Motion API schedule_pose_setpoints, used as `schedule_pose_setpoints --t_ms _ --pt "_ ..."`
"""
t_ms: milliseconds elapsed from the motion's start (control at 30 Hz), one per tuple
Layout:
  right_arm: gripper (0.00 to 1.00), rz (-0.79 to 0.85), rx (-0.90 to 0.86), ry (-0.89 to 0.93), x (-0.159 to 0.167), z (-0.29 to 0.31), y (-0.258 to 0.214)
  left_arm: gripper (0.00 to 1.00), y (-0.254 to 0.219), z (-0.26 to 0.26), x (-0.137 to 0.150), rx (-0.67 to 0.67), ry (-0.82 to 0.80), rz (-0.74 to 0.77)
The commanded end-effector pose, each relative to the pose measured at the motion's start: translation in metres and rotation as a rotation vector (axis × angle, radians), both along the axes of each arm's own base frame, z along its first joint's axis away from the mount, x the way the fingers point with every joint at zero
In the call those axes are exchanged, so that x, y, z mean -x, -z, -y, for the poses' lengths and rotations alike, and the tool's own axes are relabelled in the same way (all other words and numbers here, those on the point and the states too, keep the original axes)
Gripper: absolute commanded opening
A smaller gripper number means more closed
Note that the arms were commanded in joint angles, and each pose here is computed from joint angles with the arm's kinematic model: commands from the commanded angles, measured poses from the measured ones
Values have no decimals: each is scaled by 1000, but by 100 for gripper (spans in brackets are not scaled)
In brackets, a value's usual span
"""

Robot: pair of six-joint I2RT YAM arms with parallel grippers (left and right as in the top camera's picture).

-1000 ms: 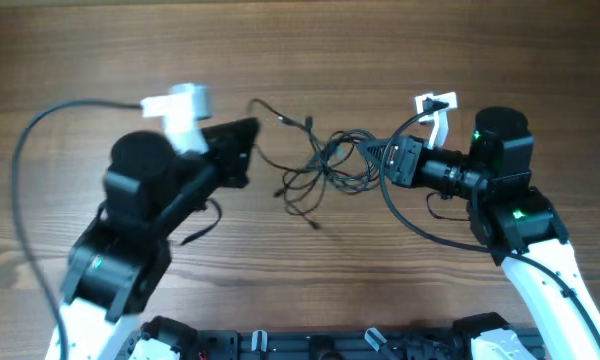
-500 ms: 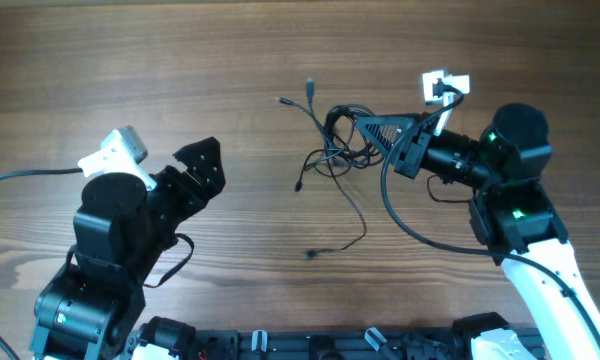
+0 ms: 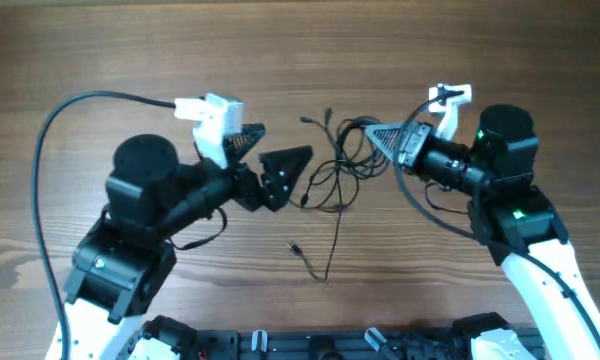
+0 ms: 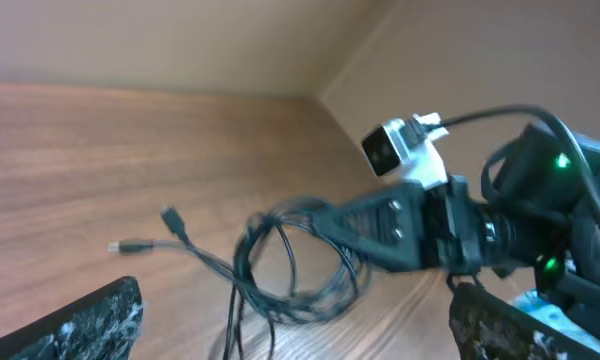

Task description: Untangle cables

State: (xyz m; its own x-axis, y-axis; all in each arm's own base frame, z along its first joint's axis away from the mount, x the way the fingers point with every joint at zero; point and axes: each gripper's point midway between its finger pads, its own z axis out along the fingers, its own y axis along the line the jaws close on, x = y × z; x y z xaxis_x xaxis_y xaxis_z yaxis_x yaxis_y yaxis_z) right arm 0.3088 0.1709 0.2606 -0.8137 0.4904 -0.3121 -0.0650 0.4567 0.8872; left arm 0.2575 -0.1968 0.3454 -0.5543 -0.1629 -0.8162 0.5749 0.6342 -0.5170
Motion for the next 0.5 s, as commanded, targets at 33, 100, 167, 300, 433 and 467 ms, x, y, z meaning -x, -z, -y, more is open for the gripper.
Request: schedule_pose_setpoints --t_ms 33,100,167,300,433,467 --pt "5 -323 -170 436 -14 41 15 100 10 31 13 -173 114 160" --pt "5 -444 -260 477 -10 39 20 100 23 48 16 -267 175 223" --pt "4 -540 -349 438 -2 27 16 100 40 66 20 -336 258 255" --pt "5 -614 -403 354 9 13 12 100 58 86 15 -411 325 310" --pt "4 -647 -423 311 15 7 9 100 73 95 7 -508 318 358" --pt "4 -652 -425 298 16 5 9 100 75 96 5 -517 312 357"
